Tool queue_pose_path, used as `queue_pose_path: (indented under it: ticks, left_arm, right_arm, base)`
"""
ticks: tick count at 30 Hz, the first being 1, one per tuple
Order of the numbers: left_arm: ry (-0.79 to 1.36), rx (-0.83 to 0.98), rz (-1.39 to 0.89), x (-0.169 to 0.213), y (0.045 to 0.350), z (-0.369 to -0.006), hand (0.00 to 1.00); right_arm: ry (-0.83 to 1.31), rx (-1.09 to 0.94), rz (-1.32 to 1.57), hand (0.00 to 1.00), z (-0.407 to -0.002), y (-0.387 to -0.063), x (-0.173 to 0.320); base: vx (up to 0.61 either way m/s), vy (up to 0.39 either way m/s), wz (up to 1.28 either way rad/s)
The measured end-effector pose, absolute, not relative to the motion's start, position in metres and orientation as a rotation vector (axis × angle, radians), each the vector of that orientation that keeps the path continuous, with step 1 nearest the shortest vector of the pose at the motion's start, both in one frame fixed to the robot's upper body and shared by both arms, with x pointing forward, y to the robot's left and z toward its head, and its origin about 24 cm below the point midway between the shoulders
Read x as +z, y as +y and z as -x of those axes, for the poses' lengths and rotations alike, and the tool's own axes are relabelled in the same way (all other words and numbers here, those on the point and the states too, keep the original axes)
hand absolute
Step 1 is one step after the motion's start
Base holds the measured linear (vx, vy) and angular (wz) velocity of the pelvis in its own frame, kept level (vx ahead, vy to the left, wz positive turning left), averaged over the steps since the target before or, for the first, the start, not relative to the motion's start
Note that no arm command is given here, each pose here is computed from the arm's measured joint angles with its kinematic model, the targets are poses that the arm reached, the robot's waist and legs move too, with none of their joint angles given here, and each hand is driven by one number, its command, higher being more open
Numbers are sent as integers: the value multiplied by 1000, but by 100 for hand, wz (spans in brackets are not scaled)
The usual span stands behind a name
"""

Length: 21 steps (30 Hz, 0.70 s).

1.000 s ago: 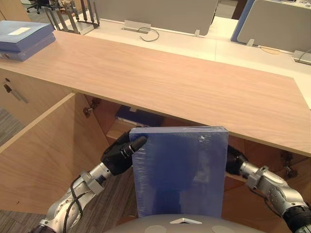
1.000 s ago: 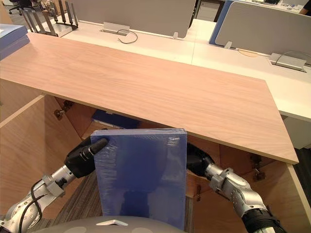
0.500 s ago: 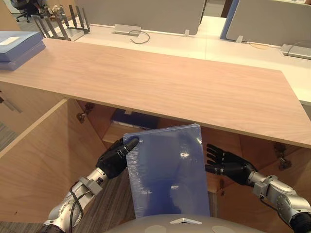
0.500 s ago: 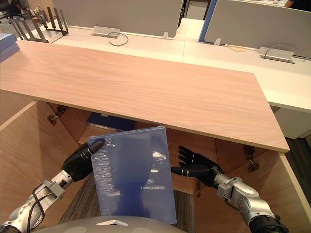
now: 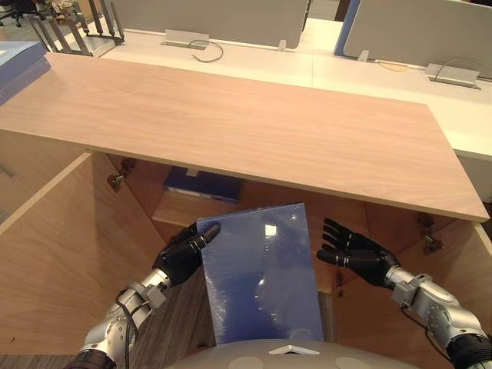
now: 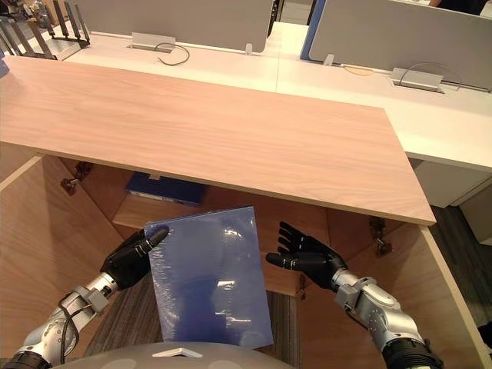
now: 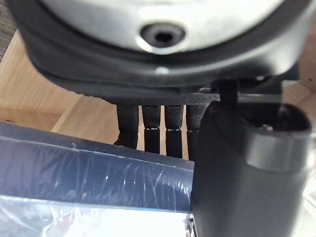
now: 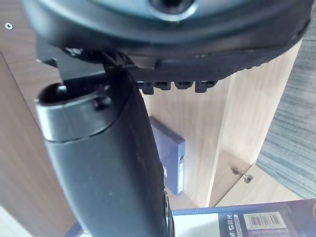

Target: Walk over to the cabinet, pick up the folder, carry it to the office cabinet, place the folder inside the office cabinet, then close the office cabinet door

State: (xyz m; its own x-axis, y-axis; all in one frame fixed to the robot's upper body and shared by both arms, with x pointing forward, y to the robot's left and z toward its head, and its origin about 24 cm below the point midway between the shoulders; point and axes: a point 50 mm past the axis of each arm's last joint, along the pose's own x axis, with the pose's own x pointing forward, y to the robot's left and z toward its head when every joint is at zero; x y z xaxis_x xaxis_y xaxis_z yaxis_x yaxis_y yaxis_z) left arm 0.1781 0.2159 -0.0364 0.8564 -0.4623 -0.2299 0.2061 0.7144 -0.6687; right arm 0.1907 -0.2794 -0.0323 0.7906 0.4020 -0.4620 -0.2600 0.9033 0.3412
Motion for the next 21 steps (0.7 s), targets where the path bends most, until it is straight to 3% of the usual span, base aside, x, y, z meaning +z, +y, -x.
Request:
queue_pose_path:
  ticks: [9, 15, 21]
  left_arm:
    - [403, -381, 684, -41, 208, -182, 0]
    - [396, -404, 675, -38, 201, -191, 0]
    - [375, -411, 666, -34, 200, -198, 0]
  right_arm:
    - [517, 395, -385, 100, -200, -255, -37]
    - [507, 512, -497, 100, -204, -198, -48]
    - [518, 501, -517, 100, -208, -192, -51]
  base:
    - [-10, -14, 0]
    - [5, 3, 2]
    - [-2, 8, 12]
